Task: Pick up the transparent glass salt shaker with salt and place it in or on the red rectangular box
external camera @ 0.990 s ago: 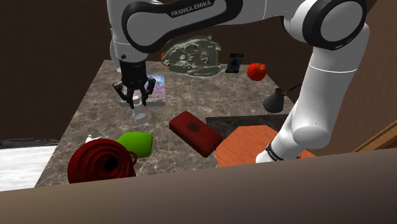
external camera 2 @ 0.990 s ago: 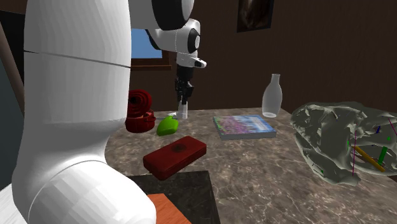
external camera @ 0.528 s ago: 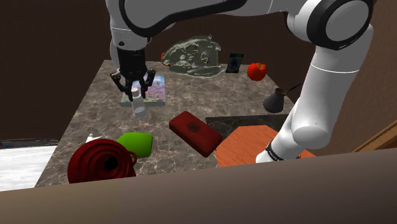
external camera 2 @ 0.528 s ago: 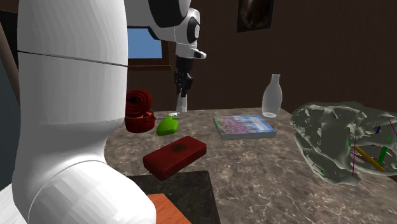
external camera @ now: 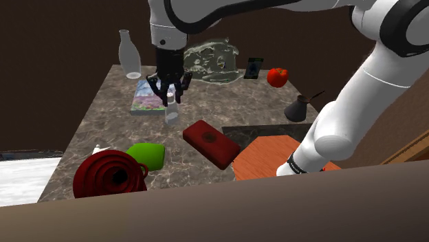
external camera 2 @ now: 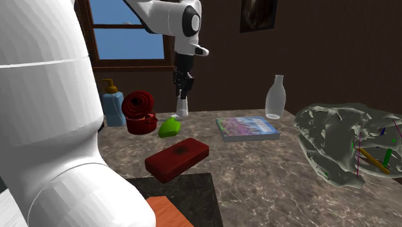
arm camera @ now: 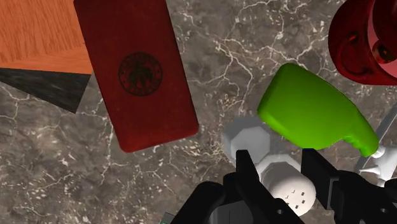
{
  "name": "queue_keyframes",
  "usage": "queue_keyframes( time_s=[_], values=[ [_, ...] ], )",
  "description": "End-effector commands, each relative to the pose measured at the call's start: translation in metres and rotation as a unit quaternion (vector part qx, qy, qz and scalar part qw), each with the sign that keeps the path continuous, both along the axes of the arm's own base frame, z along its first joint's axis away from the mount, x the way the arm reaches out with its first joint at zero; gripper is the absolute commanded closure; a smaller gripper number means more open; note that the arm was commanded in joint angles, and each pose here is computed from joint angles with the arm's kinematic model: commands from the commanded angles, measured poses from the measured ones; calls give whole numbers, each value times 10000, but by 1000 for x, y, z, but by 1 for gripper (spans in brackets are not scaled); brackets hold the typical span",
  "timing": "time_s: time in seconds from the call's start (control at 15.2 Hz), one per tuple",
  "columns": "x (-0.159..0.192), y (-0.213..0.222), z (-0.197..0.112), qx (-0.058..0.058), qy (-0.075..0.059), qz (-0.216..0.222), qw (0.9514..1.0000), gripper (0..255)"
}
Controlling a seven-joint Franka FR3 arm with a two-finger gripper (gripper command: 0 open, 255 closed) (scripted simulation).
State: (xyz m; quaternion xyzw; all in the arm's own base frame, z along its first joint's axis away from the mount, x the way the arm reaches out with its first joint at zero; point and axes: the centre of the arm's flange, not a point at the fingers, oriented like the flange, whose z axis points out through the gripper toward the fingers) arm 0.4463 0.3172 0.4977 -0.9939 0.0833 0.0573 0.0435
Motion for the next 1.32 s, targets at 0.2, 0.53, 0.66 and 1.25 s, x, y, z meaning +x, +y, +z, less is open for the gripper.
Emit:
queue_keyframes(
  time_s=[0.2, 0.53, 0.66, 1.25],
  values=[
    [-48, -46, 9, 3, 2, -3, 10000, 255],
    [-95, -90, 20, 3, 2, -3, 10000, 255],
    [-113, -107, 19, 3, 2, -3, 10000, 255],
    [-113, -107, -29, 3, 2, -3, 10000, 255]
  ],
)
